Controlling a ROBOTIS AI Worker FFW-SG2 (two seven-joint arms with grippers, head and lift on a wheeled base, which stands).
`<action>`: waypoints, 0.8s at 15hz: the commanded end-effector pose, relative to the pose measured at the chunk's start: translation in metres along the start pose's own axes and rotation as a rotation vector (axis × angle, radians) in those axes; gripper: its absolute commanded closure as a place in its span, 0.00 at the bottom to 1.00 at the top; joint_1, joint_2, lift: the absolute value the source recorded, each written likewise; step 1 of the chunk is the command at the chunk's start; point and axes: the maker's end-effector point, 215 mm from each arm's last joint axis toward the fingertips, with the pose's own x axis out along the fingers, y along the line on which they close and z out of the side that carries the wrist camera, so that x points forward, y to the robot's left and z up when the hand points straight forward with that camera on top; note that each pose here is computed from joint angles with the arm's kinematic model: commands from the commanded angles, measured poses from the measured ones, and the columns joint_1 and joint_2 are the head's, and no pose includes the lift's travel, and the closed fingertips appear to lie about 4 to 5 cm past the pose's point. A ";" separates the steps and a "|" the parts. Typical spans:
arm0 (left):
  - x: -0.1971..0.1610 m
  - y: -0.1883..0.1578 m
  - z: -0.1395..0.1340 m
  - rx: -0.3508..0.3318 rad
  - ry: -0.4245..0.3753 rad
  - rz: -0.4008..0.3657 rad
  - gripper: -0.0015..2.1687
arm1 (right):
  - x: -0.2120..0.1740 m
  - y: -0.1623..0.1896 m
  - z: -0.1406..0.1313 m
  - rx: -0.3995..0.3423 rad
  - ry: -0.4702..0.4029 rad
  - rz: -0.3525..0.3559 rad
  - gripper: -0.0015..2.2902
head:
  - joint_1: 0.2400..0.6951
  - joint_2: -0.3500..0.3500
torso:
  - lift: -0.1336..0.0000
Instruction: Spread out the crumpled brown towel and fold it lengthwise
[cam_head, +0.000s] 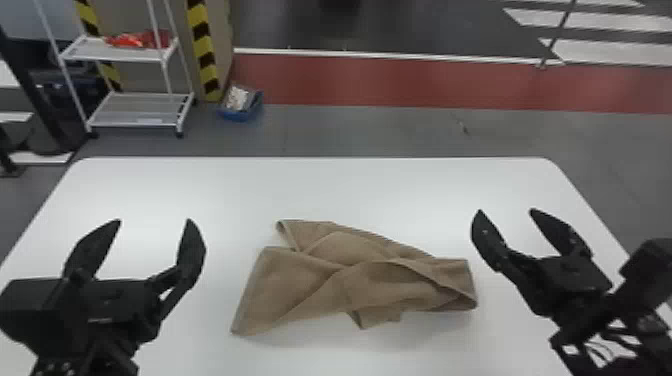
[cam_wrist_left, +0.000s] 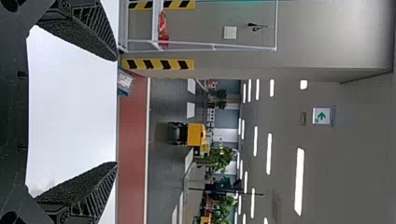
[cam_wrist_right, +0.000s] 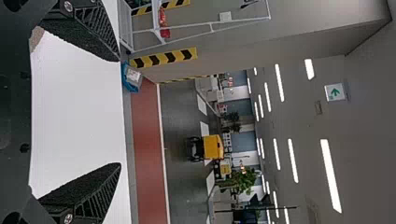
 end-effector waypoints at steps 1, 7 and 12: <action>0.003 -0.001 0.007 0.022 -0.029 0.016 0.04 | 0.002 0.014 -0.006 -0.010 0.051 -0.001 0.04 | 1.00 0.42 | 0.07; 0.002 0.005 0.011 0.033 -0.050 0.032 0.04 | -0.005 0.028 0.008 -0.016 0.004 0.048 0.07 | 1.00 0.49 | 0.07; -0.002 0.003 0.023 0.026 -0.092 0.024 0.04 | -0.014 0.030 0.017 -0.026 -0.034 0.050 0.08 | 1.00 0.49 | 0.07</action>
